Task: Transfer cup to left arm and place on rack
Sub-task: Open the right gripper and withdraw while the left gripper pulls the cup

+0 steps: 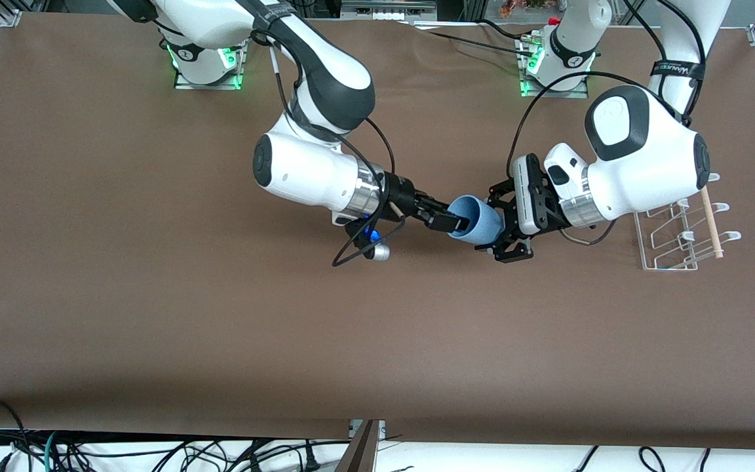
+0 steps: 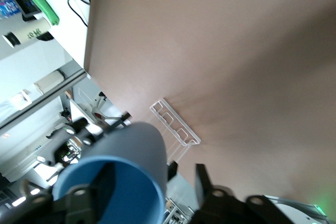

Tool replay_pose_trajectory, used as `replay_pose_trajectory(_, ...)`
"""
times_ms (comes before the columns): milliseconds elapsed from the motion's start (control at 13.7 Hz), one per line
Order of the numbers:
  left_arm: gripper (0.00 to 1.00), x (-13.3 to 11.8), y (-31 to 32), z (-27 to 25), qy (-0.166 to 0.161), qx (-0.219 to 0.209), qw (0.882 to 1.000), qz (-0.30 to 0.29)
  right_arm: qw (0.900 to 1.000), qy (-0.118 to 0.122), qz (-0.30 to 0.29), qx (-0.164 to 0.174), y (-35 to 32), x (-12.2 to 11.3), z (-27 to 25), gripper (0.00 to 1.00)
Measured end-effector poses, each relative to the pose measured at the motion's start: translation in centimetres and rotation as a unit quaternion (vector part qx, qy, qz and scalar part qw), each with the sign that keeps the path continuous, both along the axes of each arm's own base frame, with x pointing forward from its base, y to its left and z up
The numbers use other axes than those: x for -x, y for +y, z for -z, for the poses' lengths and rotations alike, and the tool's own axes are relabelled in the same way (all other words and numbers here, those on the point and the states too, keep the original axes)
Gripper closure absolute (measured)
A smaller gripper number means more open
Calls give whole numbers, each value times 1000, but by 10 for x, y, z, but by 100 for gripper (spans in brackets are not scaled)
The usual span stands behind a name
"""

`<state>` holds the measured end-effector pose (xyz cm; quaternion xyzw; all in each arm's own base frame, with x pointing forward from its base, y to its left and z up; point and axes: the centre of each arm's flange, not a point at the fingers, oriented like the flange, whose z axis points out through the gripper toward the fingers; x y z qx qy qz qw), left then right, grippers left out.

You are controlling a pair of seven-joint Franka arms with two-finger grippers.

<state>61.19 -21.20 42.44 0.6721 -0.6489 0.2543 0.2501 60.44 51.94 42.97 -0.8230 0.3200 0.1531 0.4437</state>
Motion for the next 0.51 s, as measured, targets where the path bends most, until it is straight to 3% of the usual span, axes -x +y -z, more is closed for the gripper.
replay_pose_trajectory(146, 26, 0, 9, 0, 13, -14, 1000, -2, 1000, 7, -5, 1, -16, -11, -6, 4)
replay_pose_trajectory(366, 26, 4, 26, -1, 54, -72, 996, -6, 1000, 13, -17, 13, -65, -37, -28, 0)
replay_pose_trajectory(512, 26, 9, 40, -3, 81, -121, 989, -3, 998, 6, -37, 48, -96, -48, -38, 0)
